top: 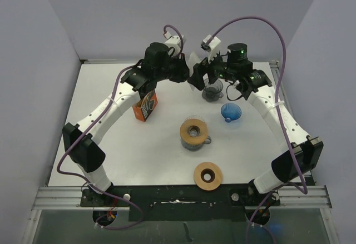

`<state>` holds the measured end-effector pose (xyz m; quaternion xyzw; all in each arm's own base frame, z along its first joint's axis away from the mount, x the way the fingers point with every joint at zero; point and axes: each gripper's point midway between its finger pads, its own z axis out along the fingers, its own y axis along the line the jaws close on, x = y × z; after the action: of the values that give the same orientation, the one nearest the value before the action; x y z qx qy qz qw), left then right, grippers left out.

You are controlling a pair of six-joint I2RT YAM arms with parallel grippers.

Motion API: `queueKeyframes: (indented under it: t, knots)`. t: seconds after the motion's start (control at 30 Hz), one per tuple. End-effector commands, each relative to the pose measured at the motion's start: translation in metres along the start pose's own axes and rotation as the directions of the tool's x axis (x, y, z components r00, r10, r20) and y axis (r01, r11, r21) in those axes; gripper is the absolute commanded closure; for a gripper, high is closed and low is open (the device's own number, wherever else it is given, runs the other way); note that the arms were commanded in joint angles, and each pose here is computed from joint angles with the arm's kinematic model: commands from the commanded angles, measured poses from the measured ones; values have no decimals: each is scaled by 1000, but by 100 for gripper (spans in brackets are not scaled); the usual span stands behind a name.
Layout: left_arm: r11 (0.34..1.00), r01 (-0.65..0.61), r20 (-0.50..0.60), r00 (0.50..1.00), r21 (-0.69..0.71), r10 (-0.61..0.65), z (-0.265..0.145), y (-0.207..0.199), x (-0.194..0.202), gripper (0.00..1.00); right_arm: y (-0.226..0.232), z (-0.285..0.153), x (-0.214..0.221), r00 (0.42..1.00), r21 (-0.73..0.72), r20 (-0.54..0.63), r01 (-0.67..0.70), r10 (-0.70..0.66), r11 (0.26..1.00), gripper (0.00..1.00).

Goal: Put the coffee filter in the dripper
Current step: Place the coffee filter in the coffee dripper.

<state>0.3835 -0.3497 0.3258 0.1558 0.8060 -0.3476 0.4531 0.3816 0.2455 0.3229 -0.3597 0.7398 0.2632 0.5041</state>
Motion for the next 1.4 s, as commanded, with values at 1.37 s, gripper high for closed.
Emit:
queueKeyframes:
  t: [1.37]
  knots:
    - [1000,-9,56,998,11,8,-3,-7,-16,100,-28,-25,-16,996,177,20,82,-87,981,17]
